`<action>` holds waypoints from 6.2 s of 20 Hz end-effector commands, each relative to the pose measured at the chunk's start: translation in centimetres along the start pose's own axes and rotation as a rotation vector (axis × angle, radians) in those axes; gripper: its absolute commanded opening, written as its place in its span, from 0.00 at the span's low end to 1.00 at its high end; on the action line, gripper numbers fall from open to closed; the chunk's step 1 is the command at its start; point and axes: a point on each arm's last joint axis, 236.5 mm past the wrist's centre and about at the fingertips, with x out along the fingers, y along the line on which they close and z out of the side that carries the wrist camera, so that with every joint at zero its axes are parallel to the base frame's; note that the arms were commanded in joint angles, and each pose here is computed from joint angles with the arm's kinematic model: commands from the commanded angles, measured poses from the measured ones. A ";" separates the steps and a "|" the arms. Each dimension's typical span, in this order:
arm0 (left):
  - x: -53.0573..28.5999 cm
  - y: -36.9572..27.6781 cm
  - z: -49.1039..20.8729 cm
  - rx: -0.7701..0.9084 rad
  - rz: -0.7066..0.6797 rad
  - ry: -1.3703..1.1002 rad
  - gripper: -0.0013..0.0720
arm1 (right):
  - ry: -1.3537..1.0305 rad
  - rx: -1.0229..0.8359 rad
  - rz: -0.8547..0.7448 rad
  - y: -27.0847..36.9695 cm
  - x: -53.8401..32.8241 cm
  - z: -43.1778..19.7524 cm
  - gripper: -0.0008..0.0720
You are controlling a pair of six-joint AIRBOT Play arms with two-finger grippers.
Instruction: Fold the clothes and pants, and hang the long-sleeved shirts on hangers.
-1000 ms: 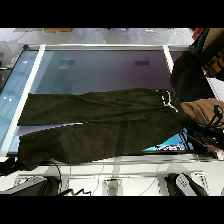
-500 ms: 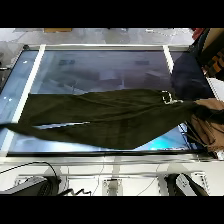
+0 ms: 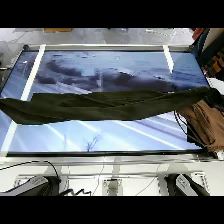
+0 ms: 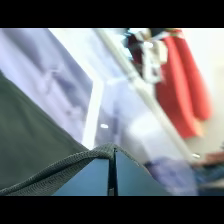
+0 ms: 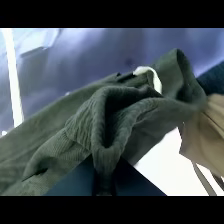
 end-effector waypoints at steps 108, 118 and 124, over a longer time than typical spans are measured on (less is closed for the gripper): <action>9.2 -32.4 -11.9 0.557 -0.481 0.389 0.04 | 0.400 -0.299 0.711 52.4 19.3 -37.7 0.07; 14.5 -28.1 -15.3 0.457 -0.444 0.510 0.04 | 0.414 -0.481 0.336 36.6 24.5 -21.1 0.08; 20.6 -29.2 -24.5 0.406 -0.449 0.581 0.04 | 0.444 -0.362 0.119 23.1 21.8 -8.3 0.08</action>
